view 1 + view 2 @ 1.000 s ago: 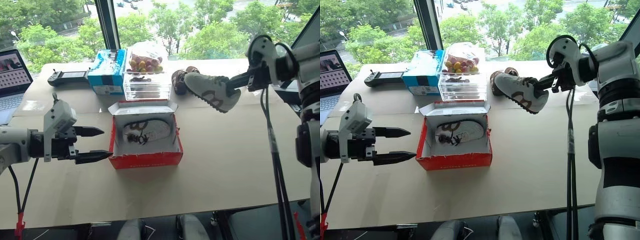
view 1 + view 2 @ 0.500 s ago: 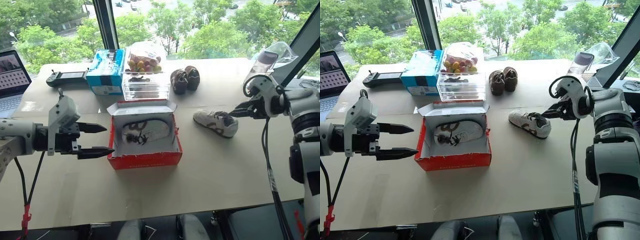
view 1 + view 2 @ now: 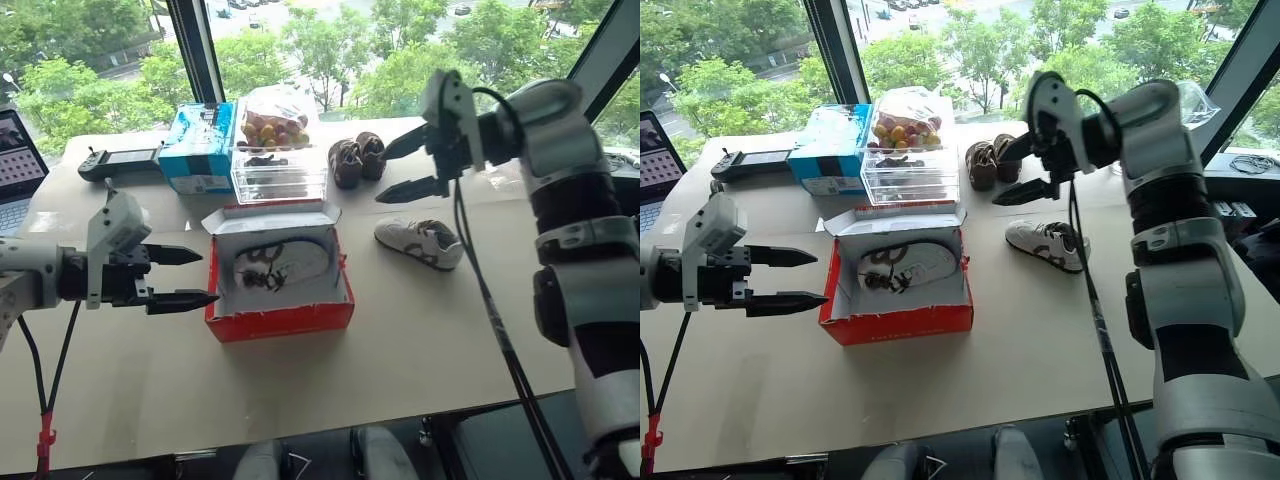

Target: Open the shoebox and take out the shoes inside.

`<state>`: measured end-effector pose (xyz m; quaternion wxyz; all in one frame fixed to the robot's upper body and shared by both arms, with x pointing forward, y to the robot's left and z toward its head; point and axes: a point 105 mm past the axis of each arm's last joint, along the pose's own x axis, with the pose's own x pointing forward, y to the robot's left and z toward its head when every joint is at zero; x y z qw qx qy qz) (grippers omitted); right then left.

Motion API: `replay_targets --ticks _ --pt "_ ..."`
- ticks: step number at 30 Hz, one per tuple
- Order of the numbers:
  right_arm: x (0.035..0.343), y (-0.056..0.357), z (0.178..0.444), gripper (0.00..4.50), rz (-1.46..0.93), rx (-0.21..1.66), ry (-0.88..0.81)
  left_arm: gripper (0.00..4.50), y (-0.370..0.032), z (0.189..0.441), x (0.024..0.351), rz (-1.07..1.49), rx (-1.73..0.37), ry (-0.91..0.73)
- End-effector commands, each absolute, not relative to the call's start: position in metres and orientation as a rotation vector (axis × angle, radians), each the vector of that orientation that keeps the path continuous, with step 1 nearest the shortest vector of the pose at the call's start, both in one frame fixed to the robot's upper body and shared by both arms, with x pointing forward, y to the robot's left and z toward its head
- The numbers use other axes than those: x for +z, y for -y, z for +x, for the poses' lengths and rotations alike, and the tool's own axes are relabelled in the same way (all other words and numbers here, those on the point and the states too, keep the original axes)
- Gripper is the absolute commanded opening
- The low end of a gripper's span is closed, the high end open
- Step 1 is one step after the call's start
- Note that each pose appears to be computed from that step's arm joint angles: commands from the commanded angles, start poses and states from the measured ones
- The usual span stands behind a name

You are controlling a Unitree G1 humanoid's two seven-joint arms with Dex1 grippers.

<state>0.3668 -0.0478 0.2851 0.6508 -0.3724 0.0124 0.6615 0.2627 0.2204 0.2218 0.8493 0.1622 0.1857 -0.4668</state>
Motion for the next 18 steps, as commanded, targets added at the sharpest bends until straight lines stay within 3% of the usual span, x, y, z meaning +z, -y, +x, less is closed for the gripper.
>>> replay_targets --ticks 1,7,18 --pt "0.277 0.021 0.346 4.46 -0.941 1.626 0.013 4.5 -0.226 0.258 0.234 0.388 -0.941 -0.363" --pt "0.251 0.006 0.358 4.46 -1.094 1.654 -0.046 4.5 -0.231 0.251 0.234 0.387 -0.9 -0.366" --pt "0.221 -0.037 0.362 4.46 -1.126 1.688 -0.059 4.5 -0.232 0.249 0.229 0.386 -0.872 -0.368"
